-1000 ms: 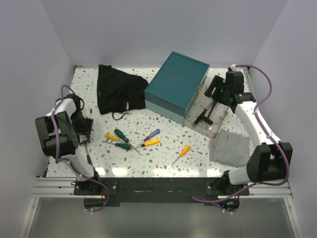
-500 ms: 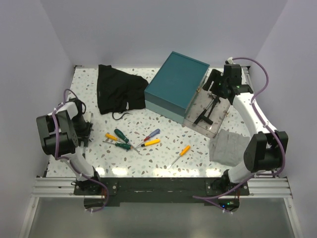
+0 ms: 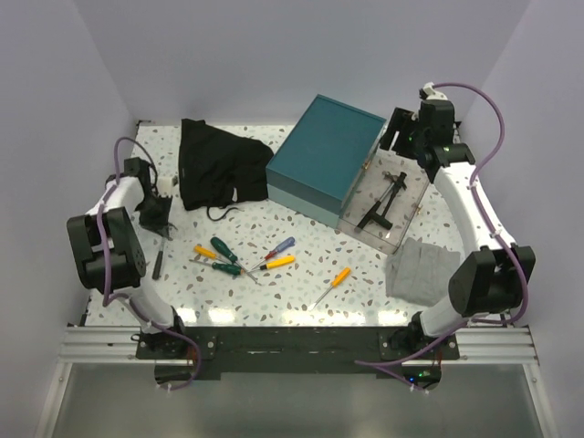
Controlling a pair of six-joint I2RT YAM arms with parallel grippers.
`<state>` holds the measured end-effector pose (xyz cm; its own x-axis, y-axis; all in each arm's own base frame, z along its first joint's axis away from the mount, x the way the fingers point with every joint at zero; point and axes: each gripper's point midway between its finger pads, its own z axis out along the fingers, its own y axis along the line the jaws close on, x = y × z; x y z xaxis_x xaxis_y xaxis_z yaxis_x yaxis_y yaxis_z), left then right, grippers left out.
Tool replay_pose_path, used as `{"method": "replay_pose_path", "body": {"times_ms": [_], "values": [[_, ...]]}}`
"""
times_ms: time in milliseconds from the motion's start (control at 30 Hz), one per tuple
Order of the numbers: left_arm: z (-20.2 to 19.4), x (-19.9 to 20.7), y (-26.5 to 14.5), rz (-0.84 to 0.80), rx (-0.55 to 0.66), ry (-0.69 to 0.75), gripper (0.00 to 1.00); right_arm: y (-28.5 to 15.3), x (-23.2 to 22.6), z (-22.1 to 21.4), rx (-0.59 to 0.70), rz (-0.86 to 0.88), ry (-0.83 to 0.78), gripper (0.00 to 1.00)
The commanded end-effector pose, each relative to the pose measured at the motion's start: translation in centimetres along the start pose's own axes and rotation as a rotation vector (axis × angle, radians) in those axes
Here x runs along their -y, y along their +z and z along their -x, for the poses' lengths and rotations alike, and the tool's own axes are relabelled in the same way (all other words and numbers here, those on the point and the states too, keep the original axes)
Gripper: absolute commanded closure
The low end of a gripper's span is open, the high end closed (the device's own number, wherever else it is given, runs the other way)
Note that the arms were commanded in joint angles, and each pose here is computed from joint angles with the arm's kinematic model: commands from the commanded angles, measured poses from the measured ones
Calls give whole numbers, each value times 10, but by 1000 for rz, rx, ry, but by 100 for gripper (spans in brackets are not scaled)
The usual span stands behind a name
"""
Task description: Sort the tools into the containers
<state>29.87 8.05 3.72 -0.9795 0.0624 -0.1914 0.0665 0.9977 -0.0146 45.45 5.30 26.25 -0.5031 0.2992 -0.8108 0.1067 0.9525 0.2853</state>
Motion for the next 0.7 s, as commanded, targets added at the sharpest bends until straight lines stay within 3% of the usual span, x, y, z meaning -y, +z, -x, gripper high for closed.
{"method": "replay_pose_path", "body": {"times_ms": [0,100,267,467,667], "values": [[89,32,-86,-126,382,109,100,-33,6,14,81,-26,-53,27],[120,53,-130,-187,506,147,100,-41,15,10,96,-57,-63,27],[157,117,-205,-423,701,262,100,-46,28,4,106,-91,-59,26],[172,252,-290,-758,895,512,100,-46,71,-2,85,-181,77,25],[158,379,-336,-1071,888,710,100,-50,130,-26,23,-314,222,25]]}}
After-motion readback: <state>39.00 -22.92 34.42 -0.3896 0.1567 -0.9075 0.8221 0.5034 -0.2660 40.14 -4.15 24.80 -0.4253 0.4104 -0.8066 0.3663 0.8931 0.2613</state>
